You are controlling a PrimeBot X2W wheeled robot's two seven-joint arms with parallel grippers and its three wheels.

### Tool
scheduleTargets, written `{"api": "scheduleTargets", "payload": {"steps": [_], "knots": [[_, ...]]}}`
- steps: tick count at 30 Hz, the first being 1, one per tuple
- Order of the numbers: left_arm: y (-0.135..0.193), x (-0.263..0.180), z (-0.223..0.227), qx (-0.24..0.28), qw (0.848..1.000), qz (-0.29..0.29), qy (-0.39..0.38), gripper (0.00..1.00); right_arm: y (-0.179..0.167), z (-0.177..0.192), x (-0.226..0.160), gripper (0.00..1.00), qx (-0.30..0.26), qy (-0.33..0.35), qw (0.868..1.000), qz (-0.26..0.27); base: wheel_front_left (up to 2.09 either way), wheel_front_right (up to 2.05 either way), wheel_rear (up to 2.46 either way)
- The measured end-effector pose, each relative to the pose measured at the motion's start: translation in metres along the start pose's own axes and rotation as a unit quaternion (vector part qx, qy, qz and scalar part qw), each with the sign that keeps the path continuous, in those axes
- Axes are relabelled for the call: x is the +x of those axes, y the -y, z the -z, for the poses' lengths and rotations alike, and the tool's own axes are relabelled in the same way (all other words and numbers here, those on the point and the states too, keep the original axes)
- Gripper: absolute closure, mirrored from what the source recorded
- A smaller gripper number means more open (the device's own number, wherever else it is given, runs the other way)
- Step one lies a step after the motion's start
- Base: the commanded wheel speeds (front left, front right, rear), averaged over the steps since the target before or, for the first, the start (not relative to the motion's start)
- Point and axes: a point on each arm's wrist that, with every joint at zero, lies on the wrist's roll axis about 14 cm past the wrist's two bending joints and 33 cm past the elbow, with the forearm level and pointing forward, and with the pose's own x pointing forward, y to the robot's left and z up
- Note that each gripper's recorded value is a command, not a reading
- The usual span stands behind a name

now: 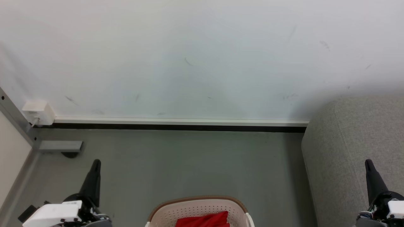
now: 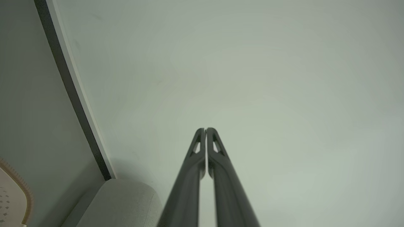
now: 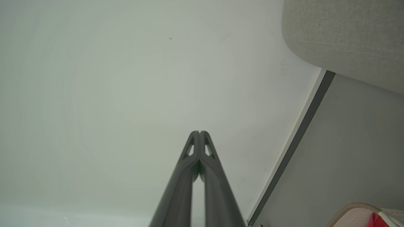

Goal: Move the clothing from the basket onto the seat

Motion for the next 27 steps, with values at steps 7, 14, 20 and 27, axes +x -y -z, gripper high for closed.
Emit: {"api": "scheduleTargets", "payload": {"steps": [7,14,20,27], "knots": [[-0.028,-0.010,0.004,-0.008,0.999,-0.041,-0.002,0.00,0.026,0.010,-0.011,0.00,0.012,-0.003,0.999,0.036,0.00,0.00,0.00],[-0.033,-0.012,0.007,-0.011,0.999,-0.046,0.005,0.00,0.029,0.019,-0.014,0.00,0.009,-0.009,0.999,0.036,0.00,0.00,0.00],[-0.028,-0.011,0.005,-0.002,0.999,-0.036,0.015,0.00,0.022,0.024,-0.012,0.00,-0.006,-0.015,1.000,0.021,0.00,0.00,0.00],[-0.019,-0.009,0.005,0.033,0.999,-0.019,0.022,0.00,0.012,0.032,-0.010,0.00,-0.027,-0.022,0.999,0.001,0.00,0.00,0.00]]}}
